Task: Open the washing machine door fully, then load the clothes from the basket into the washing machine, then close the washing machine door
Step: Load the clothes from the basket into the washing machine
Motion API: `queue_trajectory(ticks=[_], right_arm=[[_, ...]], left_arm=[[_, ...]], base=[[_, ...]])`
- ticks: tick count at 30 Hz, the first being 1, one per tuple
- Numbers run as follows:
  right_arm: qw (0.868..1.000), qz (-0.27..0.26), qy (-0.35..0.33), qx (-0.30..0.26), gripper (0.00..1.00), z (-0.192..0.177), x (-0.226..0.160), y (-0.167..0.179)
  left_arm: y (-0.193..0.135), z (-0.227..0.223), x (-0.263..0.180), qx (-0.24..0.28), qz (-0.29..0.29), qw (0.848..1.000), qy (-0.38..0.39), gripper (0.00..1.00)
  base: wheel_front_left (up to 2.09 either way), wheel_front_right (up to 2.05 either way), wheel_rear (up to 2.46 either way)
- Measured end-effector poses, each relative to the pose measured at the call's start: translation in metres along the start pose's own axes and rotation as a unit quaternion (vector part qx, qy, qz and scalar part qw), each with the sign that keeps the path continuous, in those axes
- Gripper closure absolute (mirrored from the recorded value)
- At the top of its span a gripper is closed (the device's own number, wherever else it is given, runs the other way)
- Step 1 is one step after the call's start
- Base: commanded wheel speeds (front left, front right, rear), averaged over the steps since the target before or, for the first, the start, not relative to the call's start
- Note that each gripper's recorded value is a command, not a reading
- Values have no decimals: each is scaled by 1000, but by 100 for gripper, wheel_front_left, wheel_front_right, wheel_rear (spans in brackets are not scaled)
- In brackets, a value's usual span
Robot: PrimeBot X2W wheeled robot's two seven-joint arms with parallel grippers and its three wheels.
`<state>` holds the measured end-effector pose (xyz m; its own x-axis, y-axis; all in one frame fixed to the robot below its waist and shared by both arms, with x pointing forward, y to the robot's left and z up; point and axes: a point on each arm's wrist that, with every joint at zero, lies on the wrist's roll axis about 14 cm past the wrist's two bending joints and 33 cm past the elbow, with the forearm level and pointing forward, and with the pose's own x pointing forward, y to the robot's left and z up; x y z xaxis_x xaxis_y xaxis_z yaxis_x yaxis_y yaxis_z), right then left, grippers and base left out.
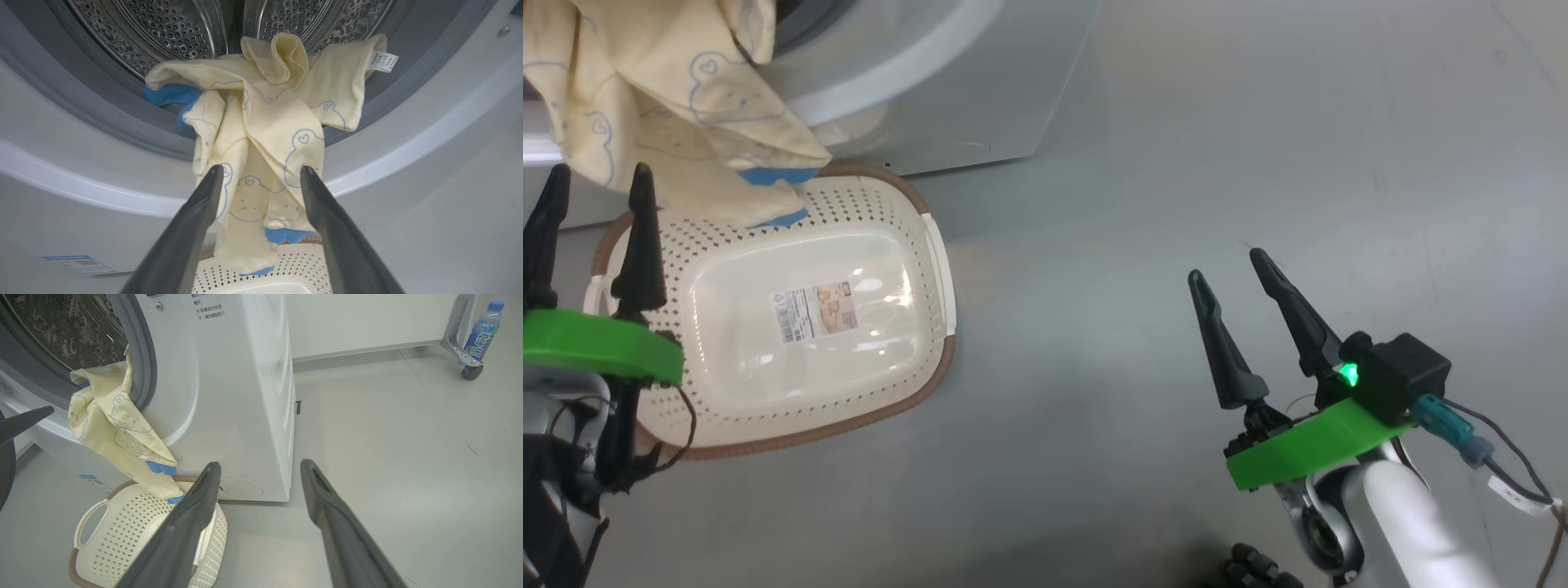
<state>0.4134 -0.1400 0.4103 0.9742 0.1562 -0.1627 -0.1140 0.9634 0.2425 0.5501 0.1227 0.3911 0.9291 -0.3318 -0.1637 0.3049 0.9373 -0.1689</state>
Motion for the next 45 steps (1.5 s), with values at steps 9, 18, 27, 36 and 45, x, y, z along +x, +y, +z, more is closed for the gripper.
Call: queue_trajectory(ticks=[9,18,27,36,45], right_arm=[[1000,-10,16,0,0,-13,4,-9],[999,-12,42,0,0,-33,10,-12],[999,-9,49,0,0,-42,19,-14],[998,-15,58,-1,0,-48,17,-18],[998,-20,66,-3,0,-52,15,-21]], left_arm=[[-8,-45,20,-35,-17,998,44,0],[-13,-83,36,-74,-19,994,72,0],[-12,-99,55,-89,-19,993,79,0],[-27,-98,72,-112,-36,991,69,0],[-21,-106,84,-128,-21,989,73,0]], base=[[0,0,0],[0,0,0],[0,0,0],[0,0,0],[0,0,0]])
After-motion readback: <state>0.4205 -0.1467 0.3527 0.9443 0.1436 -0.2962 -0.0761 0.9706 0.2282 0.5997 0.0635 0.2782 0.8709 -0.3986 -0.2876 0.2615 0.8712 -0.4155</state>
